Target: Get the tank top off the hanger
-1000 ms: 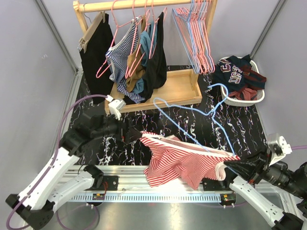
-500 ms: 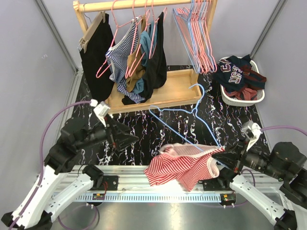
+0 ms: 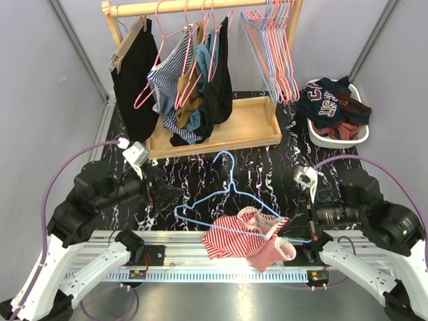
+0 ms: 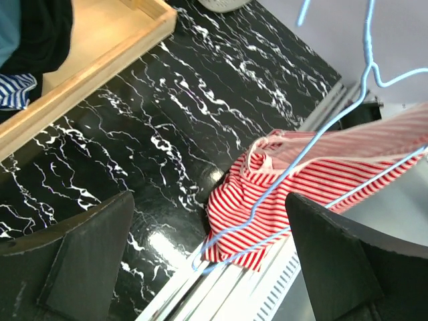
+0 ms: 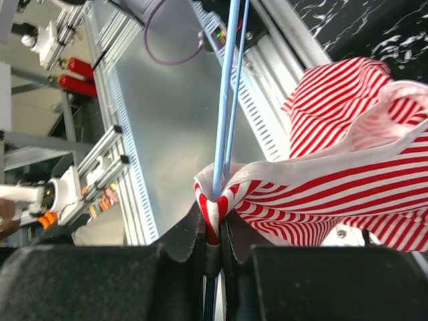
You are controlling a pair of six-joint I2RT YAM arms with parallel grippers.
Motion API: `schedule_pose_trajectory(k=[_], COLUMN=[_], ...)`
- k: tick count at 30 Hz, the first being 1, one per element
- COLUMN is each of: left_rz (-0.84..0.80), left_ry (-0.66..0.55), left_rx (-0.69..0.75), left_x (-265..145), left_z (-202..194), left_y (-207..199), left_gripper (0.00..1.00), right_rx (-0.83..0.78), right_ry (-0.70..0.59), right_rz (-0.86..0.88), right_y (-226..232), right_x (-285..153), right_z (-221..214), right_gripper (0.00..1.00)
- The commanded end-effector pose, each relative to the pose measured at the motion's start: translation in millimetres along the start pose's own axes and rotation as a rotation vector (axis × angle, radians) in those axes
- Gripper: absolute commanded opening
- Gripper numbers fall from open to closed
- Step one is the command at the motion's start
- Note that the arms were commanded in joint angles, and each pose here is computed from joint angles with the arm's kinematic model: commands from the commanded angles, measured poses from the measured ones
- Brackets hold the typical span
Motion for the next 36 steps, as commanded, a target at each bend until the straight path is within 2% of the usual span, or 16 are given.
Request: schedule_pose_trajectory(k=[1, 5, 13, 15, 18, 21, 22, 24, 25, 26, 33, 34, 35, 36], left_rz=[-0.122, -0.456, -0.665, -0.741, -0.808, -0.885, -0.894, -0.866, -0.868, -0.840, -0.770, -0.692, -0.638, -0.583], left_ry=[0.049, 0.192, 0.213, 0.231, 0.242, 0.254, 0.264, 0.286, 0.290, 0.303, 0.329, 0.346, 0.364, 0.392], left_rx=[0.068, 0.006, 0.011, 0.012, 0.025, 0.020, 0.026, 0.031, 0.041, 0.040, 0.065, 0.071, 0.060, 0.049], left_x=[-1.6, 2.8, -8.4, -14.9, -24.4, -32.7, -34.1, -34.7, -36.2, -35.4, -34.2, -29.6, -26.1, -20.5], left_z=[-3.3, -30.5, -42.1, -45.4, -48.3, -53.5, -55.0, -58.6, -59.3, -61.1, -62.5, -64.8, -66.2, -68.6], left_y=[-9.0, -32.1, -52.4, -60.0, -68.2, -75.3, -76.7, -75.8, -76.7, -74.9, -71.0, -64.9, -61.0, -56.3], left_gripper=[0.99, 0.99, 0.98, 0.90, 0.85, 0.69, 0.48, 0.28, 0.06, 0.00, 0.00, 0.00, 0.00, 0.00], right_rx=[-0.082, -0.102, -0.153, -0.156, -0.155, -0.151, -0.148, -0.146, -0.146, -0.143, -0.126, -0.115, -0.106, -0.092], right_ry=[0.039, 0.060, 0.036, 0.032, 0.037, 0.036, 0.038, 0.037, 0.037, 0.036, 0.009, -0.020, -0.040, -0.063], right_rz=[0.141, 0.197, 0.206, 0.198, 0.199, 0.192, 0.188, 0.180, 0.180, 0.174, 0.092, 0.022, -0.021, -0.075], right_y=[21.6, 28.3, 39.9, 39.7, 39.3, 38.6, 37.9, 36.9, 37.1, 36.3, 29.3, 22.5, 18.8, 13.2], right_x=[-10.0, -9.5, -18.0, -17.9, -16.2, -14.8, -14.1, -13.0, -13.0, -12.6, -10.0, -8.7, -8.5, -7.1], right_z=[-1.1, 4.0, 11.7, 13.4, 15.7, 17.9, 18.4, 20.0, 20.4, 20.8, 27.2, 31.4, 34.0, 38.1], right_gripper=[0.00, 0.00, 0.00, 0.00, 0.00, 0.00, 0.00, 0.00, 0.00, 0.00, 0.00, 0.14, 0.45, 0.59])
Point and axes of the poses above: each gripper's point midway between its finger pads, its own x axis out along the fingers, its own y axis along the line the jaws close on, z = x × y, the point moved 7 cm from there along -x, back along the fingers, and after that the axes turned 9 degrees about x, right-handed, at the moved point
